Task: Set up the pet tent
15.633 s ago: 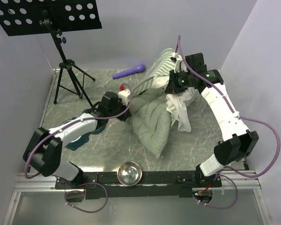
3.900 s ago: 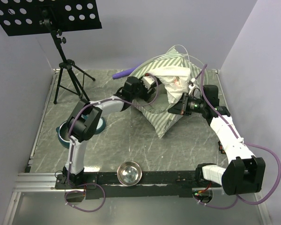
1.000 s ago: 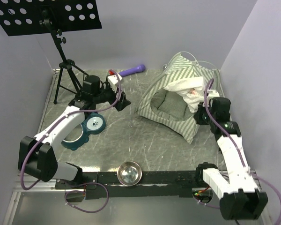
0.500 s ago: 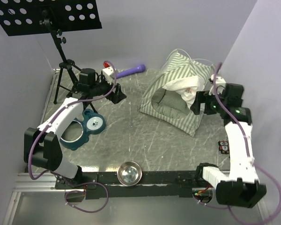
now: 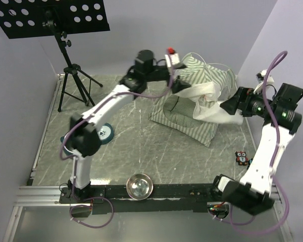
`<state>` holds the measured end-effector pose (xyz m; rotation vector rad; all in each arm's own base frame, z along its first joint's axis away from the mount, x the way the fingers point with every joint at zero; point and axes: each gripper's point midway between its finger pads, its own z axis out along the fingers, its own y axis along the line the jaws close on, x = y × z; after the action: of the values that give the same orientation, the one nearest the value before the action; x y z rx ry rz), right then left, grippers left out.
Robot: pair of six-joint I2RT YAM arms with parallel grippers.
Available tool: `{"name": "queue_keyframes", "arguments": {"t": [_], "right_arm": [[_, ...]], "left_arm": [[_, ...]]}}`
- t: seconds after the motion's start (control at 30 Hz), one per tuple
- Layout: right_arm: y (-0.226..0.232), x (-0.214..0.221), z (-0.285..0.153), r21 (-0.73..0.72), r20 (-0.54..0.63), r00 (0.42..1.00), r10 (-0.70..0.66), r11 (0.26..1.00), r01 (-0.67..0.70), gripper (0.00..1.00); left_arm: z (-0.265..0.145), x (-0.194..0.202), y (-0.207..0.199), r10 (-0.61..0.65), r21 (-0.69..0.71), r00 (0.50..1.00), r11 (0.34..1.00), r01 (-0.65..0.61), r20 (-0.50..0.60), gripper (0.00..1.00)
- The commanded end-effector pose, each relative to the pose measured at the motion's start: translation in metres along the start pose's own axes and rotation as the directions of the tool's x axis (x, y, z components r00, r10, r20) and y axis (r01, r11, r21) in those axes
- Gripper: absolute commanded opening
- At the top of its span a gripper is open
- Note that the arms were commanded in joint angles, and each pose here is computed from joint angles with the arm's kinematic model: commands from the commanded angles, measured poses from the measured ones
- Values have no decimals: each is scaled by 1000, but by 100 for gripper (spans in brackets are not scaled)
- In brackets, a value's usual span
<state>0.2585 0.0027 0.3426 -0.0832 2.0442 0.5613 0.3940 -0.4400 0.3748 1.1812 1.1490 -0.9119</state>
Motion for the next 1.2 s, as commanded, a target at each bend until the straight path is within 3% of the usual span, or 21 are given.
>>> {"name": "queue_keyframes", "arguments": {"t": [0.0,0.1,0.2,0.23,0.3,0.37,0.4,0.5,0.57,0.6,0.7,0.73,0.77,0.8,0.9,1.0,1.07,1.17], "right_arm": [[3,5,-6,-60,-12,996,92,994,-92,100],[5,8,-11,-45,2,996,90,995,-89,100],[7,5,-16,-22,21,997,80,997,-79,100],[6,3,-16,-19,25,997,78,997,-78,100],[5,1,-16,-12,27,996,80,997,-79,100],[4,0,-15,-19,25,996,80,997,-80,100],[4,0,-14,-29,23,996,85,996,-84,100],[6,1,-12,-57,24,996,90,994,-89,100],[5,1,-10,-63,29,996,87,994,-85,100],[6,1,-9,-72,33,996,83,994,-81,100],[5,2,-7,-87,28,997,79,993,-76,100],[5,2,-6,-89,27,997,69,994,-66,100],[5,3,-6,-93,23,998,63,994,-61,100],[7,6,-5,-103,13,999,53,993,-51,100],[16,20,1,-131,-18,1000,4,991,-7,99],[29,44,15,-175,-76,995,-60,984,46,99],[41,57,24,-230,-101,989,-108,970,82,99],[56,76,37,-297,-151,969,-195,944,144,98]], "left_arm": [[49,-19,-8,56,44,990,997,-62,127,94],[67,-13,-24,41,88,987,995,-55,156,92],[80,4,-48,54,151,992,986,-71,113,83],[82,10,-54,65,170,993,982,-81,96,77],[77,7,-66,69,193,994,977,-85,89,51],[62,-12,-74,73,191,988,977,-99,138,28],[53,-14,-80,82,183,984,977,-110,156,21],[23,-27,-97,166,128,965,972,-195,205,24],[6,-29,-106,213,114,958,965,-237,195,37],[-5,-36,-111,233,109,953,960,-257,195,38],[-29,5,-140,266,243,962,931,-272,61,17],[-43,34,-158,292,343,956,900,-269,-16,15],[-59,56,-171,362,427,930,852,-304,-61,17],[-83,88,-190,383,518,912,815,-259,-148,27],[-131,115,-191,338,497,892,854,-157,-299,65],[-175,113,-170,250,336,894,934,-121,-372,85],[-201,106,-175,184,270,902,960,-79,-391,90],[-228,113,-215,70,276,890,959,64,-451,93]]}}
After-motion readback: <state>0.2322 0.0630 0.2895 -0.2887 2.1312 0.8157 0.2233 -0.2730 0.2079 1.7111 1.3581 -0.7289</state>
